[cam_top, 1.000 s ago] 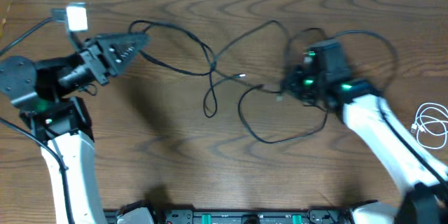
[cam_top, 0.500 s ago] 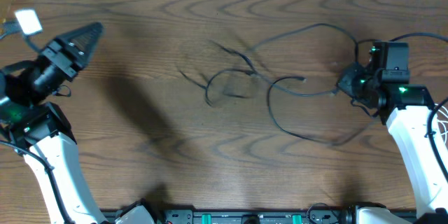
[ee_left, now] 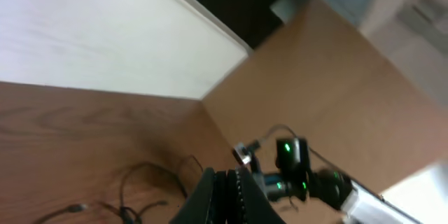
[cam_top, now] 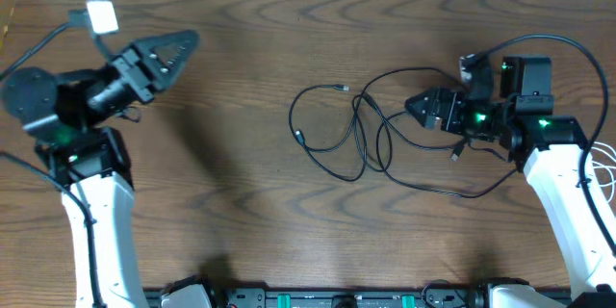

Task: Untangle cables

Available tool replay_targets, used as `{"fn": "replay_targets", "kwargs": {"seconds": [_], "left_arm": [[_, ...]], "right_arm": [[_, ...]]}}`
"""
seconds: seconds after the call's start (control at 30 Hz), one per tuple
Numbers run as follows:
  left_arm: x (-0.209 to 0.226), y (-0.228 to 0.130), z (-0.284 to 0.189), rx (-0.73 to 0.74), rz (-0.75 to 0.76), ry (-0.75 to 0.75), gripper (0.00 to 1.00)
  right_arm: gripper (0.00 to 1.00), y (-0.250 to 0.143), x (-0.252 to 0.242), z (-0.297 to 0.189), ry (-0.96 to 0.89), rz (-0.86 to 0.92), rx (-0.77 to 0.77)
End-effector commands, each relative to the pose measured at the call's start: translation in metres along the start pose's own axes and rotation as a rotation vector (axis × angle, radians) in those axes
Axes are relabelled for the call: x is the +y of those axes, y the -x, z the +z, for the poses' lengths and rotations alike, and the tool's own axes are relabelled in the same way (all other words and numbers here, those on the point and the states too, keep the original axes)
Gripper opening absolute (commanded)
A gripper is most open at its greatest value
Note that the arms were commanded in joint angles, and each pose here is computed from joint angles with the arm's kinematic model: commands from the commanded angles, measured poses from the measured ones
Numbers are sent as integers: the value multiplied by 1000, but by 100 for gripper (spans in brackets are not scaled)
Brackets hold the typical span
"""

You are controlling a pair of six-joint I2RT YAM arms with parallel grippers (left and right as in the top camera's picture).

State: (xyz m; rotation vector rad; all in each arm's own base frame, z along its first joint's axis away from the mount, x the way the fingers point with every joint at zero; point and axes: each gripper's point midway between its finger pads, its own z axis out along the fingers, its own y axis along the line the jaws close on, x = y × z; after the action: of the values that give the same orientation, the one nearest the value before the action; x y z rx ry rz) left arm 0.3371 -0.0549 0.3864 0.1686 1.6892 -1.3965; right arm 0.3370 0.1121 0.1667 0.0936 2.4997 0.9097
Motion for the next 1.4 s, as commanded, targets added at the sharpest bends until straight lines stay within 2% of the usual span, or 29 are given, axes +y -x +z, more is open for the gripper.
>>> {"fn": "replay_targets", "kwargs": {"seconds": [0.0,0.23,0.3,0.4,0.63,0.7,0.73,0.77,0.8,0.87,1.03,1.2,1.3,1.33,1.37], "left_arm": [[-12,-14,12,76,77,-65,8],[-9,-30,24,132,78,-108,8],[-1,-34,25,135,55,-103,12],[7,-39,25,149,26,-105,22],[18,-43,27,170,-8,-111,24],[19,-43,27,172,-13,-111,24],[20,-43,27,173,-15,-111,24],[20,-43,27,172,-15,-111,24],[20,-43,27,172,-15,-111,24],[20,-44,27,173,-15,-112,24],[18,-46,26,189,-15,-124,24],[17,-47,26,192,-15,-127,33],[17,-47,26,192,-15,-127,42],[17,-47,26,192,-15,-127,47],[17,-47,26,193,-15,-127,57]], "right_arm": [[95,-9,15,8,59,-46,38],[95,-36,33,65,5,-148,131],[94,-41,43,87,25,-159,142],[88,-43,41,119,-23,-111,123],[70,-51,42,150,-3,-67,135],[41,-51,55,149,64,-78,145],[21,-50,69,146,134,-103,149],[9,-49,85,142,215,-141,151],[3,-47,96,138,271,-172,148],[1,-40,119,125,364,-239,120],[1,-12,157,70,436,-346,-29],[1,-2,195,5,501,-493,-177],[1,-6,204,-20,515,-543,-212],[1,-8,206,-26,520,-558,-216],[1,-10,208,-30,525,-574,-217]]}}
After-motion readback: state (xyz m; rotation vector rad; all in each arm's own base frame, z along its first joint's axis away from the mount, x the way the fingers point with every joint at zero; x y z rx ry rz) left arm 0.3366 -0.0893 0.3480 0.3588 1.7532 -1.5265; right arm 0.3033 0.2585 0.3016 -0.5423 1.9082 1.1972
